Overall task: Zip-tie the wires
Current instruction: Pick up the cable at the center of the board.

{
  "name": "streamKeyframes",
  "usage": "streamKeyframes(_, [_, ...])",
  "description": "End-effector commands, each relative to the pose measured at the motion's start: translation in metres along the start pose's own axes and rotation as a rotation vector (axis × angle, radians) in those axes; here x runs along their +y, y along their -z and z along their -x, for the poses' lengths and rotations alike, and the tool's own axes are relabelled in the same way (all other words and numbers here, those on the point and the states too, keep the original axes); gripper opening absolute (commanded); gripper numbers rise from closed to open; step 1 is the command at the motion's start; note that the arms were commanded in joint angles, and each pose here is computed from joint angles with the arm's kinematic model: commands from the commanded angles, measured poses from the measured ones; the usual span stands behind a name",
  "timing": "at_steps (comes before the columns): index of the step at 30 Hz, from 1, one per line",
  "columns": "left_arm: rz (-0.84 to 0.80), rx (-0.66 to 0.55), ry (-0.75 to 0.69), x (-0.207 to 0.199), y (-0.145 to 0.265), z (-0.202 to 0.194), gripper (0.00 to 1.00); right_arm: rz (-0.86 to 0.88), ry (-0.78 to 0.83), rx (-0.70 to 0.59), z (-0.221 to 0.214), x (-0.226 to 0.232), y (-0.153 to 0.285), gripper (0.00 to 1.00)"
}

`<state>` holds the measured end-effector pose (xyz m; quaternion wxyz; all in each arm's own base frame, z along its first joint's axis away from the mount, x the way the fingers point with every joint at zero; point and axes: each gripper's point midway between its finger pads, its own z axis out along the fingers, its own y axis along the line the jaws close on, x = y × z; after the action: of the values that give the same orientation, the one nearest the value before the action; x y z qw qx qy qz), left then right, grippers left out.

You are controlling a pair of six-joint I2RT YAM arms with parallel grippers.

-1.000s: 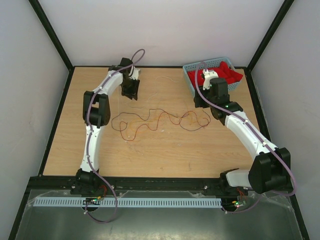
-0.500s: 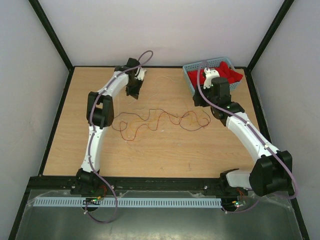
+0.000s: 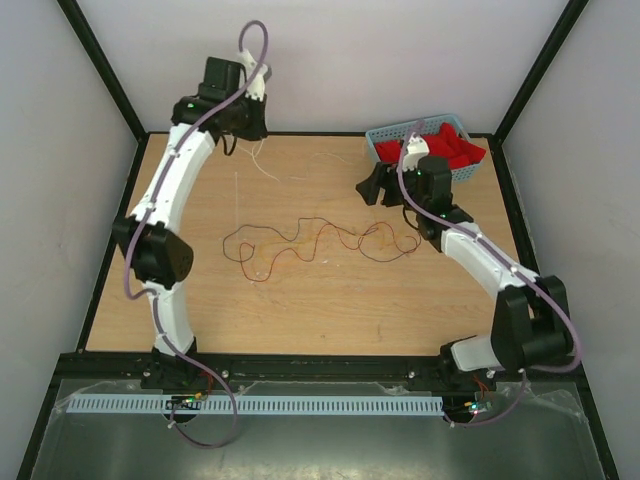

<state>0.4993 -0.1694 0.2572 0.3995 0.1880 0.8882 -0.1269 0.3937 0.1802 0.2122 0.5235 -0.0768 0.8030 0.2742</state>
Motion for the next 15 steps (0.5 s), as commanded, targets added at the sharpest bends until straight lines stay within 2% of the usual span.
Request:
streamKeyframes(1, [-0.080,-0.066,0.026,-0.026,0.032,0.016,0.00,0.164,-0.056,-0.089,0.017,0.023,-0.025,0.84])
streamKeyframes(4, [-0.113,-0.103,0.027,-0.039,0.048,0.022,0.00,0.342,-0.074,-0.150,0.024,0.055,-0.030,0.87])
streamKeyframes(8, [-0.151,-0.150,0.035,-0.053,0.061,0.031,0.00,0.566,0.043,-0.243,0.033,0.105,-0.031,0.90])
streamKeyframes(15, [-0.192,-0.184,0.047,-0.064,0.068,0.041,0.00,0.743,0.170,-0.261,0.021,0.153,-0.045,0.92])
